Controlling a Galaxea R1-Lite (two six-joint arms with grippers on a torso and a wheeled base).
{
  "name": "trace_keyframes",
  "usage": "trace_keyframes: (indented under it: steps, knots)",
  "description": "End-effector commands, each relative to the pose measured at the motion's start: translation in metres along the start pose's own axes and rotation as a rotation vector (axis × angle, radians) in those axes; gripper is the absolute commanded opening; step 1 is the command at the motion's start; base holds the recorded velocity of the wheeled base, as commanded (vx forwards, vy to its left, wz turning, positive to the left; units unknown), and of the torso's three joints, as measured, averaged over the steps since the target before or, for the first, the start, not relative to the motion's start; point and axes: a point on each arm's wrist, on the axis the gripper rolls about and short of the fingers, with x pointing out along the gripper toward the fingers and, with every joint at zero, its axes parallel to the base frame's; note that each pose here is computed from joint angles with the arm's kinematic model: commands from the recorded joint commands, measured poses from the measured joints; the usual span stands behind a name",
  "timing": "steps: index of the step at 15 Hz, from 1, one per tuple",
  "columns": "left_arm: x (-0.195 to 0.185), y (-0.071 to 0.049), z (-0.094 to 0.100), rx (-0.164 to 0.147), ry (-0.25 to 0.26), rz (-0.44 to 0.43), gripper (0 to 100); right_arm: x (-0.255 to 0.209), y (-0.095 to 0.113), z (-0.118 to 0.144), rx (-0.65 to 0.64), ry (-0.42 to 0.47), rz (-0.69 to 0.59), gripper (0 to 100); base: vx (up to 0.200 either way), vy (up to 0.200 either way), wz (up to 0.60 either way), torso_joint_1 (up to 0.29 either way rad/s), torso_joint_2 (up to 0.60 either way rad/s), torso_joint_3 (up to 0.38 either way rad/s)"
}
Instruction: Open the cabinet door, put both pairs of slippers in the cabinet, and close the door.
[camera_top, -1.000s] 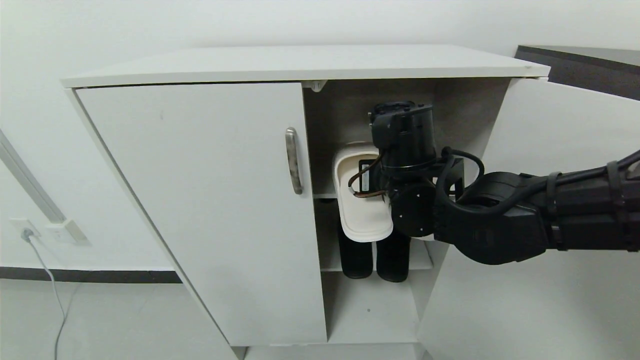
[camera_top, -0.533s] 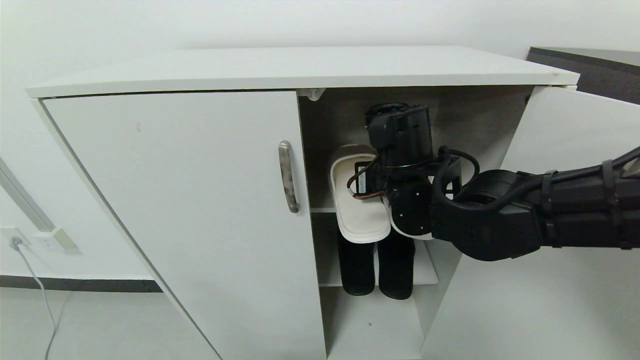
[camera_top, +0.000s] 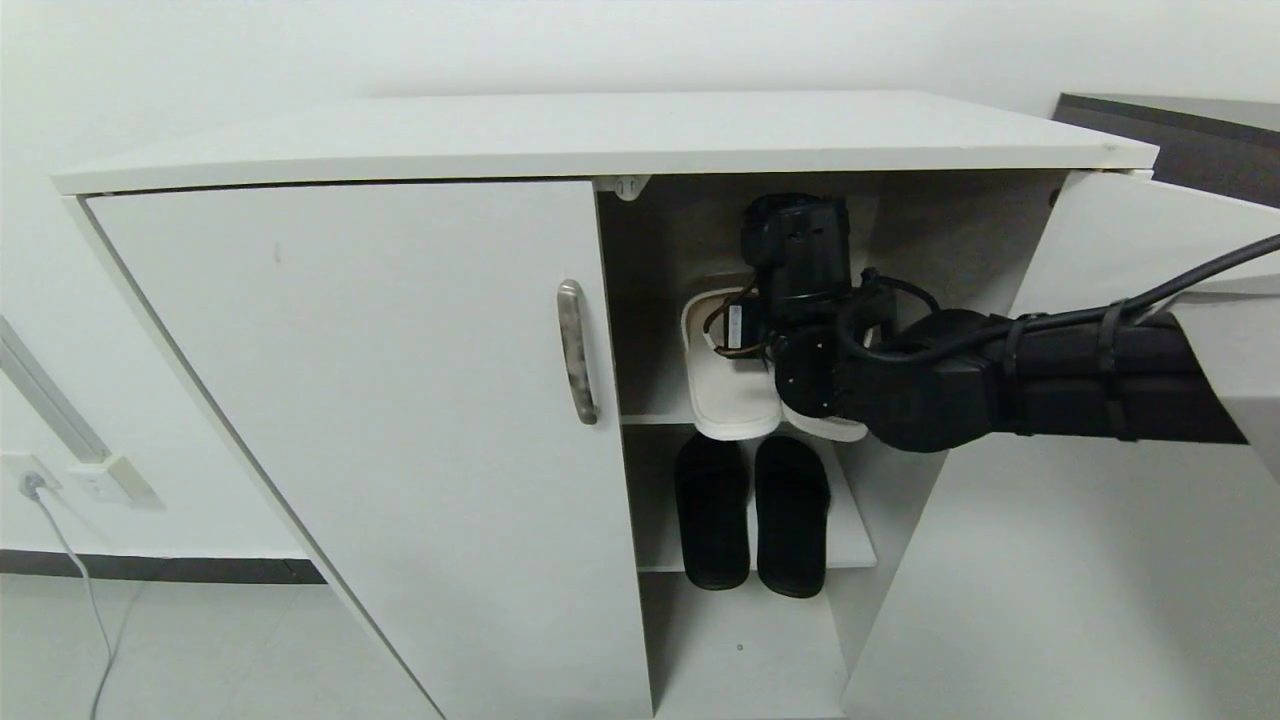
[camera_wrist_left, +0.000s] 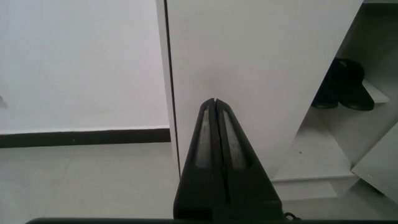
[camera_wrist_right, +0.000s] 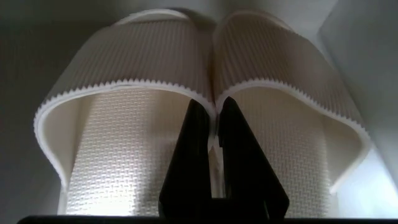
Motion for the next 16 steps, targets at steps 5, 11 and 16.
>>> trace_keyframes:
  steps: [5,11,16]
  knots:
    - [0.000,0.000,0.000,0.000,-0.001,0.000,0,0.013,0.002,-0.005,-0.012,0.020,0.007,0,0.000,0.000,0.00,0.000,0.00,0.000]
    - [0.000,0.000,0.000,0.000,-0.001,0.000,0,0.023,0.000,-0.013,-0.018,0.034,-0.010,0,0.000,0.000,0.00,0.000,0.00,0.000]
    - [0.000,0.000,0.000,0.000,-0.001,0.000,0,0.008,0.001,-0.005,-0.020,0.028,0.009,100,0.000,0.000,0.00,0.000,0.00,0.000]
